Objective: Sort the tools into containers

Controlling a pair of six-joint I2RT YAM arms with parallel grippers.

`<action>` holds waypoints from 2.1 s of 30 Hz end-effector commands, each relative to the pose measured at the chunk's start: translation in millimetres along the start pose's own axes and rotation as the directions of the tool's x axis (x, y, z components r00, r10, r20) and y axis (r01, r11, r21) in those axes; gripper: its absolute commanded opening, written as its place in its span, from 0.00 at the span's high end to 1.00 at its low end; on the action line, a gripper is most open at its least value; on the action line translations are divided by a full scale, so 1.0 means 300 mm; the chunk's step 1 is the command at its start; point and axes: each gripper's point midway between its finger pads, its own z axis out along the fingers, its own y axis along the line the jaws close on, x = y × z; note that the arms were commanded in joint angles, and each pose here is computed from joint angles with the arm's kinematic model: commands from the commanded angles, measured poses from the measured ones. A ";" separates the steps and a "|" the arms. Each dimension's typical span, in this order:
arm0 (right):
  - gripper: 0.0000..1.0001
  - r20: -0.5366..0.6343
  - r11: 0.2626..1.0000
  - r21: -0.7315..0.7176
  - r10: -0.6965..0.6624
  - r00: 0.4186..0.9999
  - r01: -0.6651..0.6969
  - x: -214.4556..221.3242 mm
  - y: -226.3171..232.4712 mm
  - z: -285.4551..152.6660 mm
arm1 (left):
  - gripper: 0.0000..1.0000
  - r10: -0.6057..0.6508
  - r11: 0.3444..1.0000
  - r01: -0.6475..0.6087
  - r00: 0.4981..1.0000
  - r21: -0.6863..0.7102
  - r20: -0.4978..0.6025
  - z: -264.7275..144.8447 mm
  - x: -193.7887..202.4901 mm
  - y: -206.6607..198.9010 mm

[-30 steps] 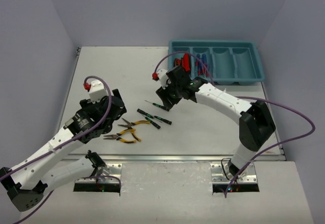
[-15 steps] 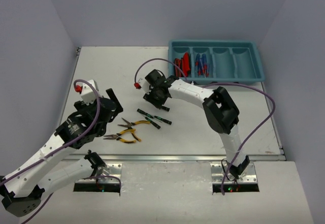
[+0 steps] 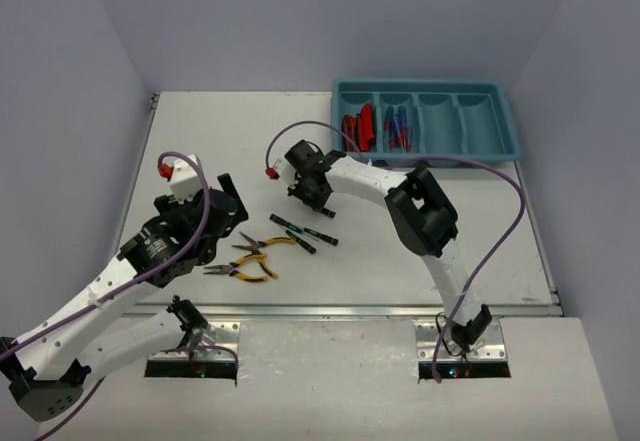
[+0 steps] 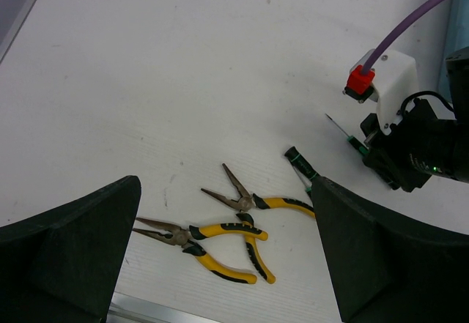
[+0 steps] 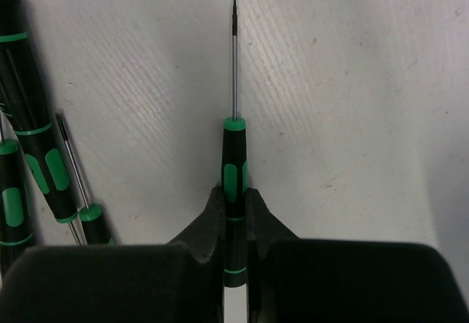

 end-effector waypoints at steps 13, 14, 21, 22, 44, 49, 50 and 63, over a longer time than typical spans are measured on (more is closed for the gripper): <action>1.00 0.386 0.787 0.159 0.506 0.771 -0.596 0.089 -0.714 -0.639 | 0.00 -0.039 0.999 0.038 0.999 0.032 0.035 -0.011 -0.039 -0.006; 1.00 0.392 0.756 0.246 0.495 0.776 -0.607 0.151 -0.818 -0.669 | 0.00 -0.037 0.999 0.036 0.999 0.036 0.033 -0.010 -0.037 -0.011; 1.00 0.352 0.603 0.485 0.528 0.773 -0.633 0.423 -1.229 -0.643 | 0.00 -0.012 0.999 0.011 1.000 0.041 0.020 -0.001 -0.025 -0.024; 0.99 0.338 0.597 0.491 0.540 0.770 -0.634 0.461 -1.256 -0.612 | 0.00 -0.010 0.999 0.009 1.000 0.041 0.019 0.000 -0.024 -0.026; 0.41 0.427 0.855 0.149 0.398 0.812 -0.498 0.087 -0.714 -0.696 | 0.00 0.019 1.000 -0.019 1.000 0.025 0.007 0.020 -0.014 -0.034; 0.50 0.320 0.945 0.018 0.303 0.898 -0.326 0.013 -0.284 -0.545 | 0.00 -0.017 1.000 0.017 0.999 0.011 0.030 0.007 -0.034 -0.008; 0.50 0.300 0.943 -0.001 0.318 0.899 -0.333 0.017 -0.233 -0.520 | 0.00 -0.023 1.000 0.023 0.999 0.012 0.032 0.004 -0.037 -0.005; 0.60 -0.008 0.972 -0.065 0.225 0.974 -0.225 0.145 0.187 -0.216 | 0.00 -0.028 0.999 0.027 0.999 0.045 0.029 -0.004 -0.038 -0.018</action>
